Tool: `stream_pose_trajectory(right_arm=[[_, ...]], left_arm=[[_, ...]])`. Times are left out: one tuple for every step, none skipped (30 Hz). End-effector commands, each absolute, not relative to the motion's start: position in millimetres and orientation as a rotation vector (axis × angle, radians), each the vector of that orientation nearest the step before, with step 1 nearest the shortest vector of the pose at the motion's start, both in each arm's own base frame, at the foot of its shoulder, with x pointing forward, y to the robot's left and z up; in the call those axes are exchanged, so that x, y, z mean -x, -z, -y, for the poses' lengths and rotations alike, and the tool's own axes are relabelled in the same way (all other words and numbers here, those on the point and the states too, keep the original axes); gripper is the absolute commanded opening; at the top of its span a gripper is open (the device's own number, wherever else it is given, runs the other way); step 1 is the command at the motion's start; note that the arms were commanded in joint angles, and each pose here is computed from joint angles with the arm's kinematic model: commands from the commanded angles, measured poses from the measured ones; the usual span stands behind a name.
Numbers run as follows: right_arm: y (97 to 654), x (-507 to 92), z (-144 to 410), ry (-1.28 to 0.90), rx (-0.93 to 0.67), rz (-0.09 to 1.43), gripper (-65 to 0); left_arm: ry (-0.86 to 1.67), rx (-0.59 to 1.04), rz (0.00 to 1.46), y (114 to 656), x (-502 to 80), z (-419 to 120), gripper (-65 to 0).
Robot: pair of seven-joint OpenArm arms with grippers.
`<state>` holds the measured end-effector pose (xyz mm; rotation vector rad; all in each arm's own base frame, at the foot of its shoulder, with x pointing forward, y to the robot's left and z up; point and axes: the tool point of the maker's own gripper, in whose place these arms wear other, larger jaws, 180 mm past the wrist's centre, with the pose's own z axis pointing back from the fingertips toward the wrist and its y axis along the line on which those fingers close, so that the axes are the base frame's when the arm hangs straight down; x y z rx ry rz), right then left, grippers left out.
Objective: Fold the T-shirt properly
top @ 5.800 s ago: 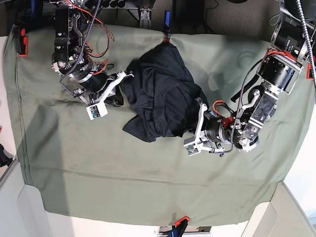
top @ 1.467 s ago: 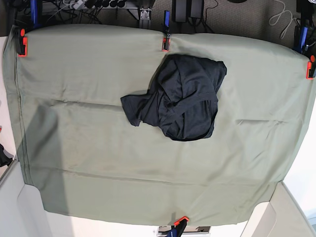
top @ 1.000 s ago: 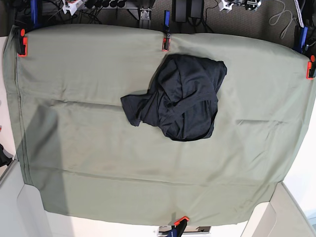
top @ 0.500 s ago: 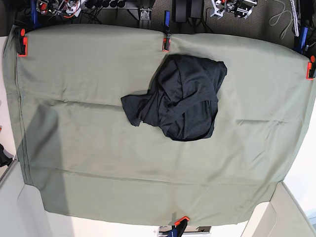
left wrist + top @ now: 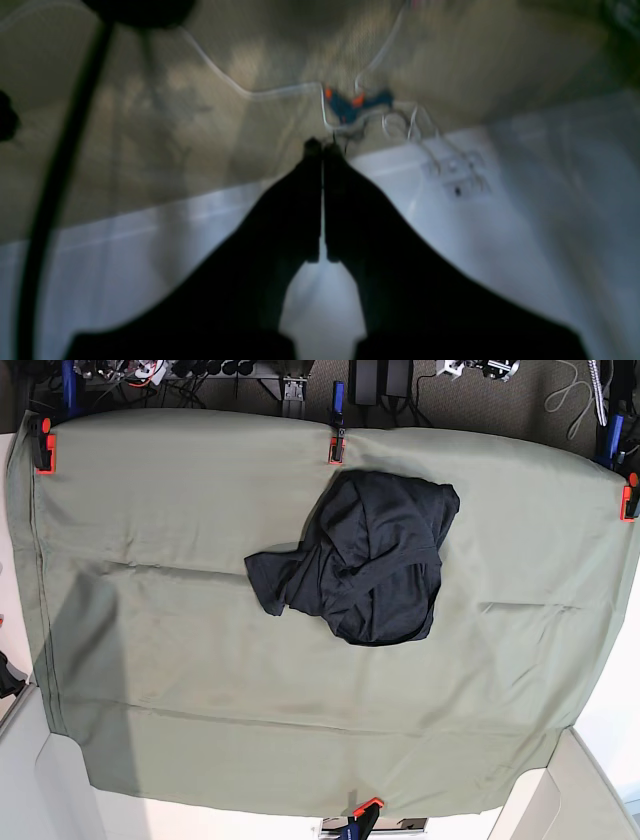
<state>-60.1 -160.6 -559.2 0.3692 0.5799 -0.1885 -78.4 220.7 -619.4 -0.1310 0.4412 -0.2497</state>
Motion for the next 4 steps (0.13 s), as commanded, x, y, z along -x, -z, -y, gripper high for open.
stream_pose_trajectory(right_arm=[[556.0,65.0,165.7,0.183,-0.362,-0.598,-65.0],[555.8,66.7,165.6,0.184,-0.362,-0.601,-65.0],[555.7,67.6,165.3,0.184,-0.362,-0.603,-65.0],[555.6,68.6,165.1,0.185,-0.363,-0.604,-65.0]], left_arm=[[0.251,0.133,-0.458,617.5,84.0,-222.5,-64.1],[0.253,0.139,-0.463,617.1,86.7,-221.2,-64.1],[0.255,0.14,-0.465,617.0,87.6,-220.9,-64.1],[0.255,0.14,-0.467,616.7,89.4,-221.1,-64.1]])
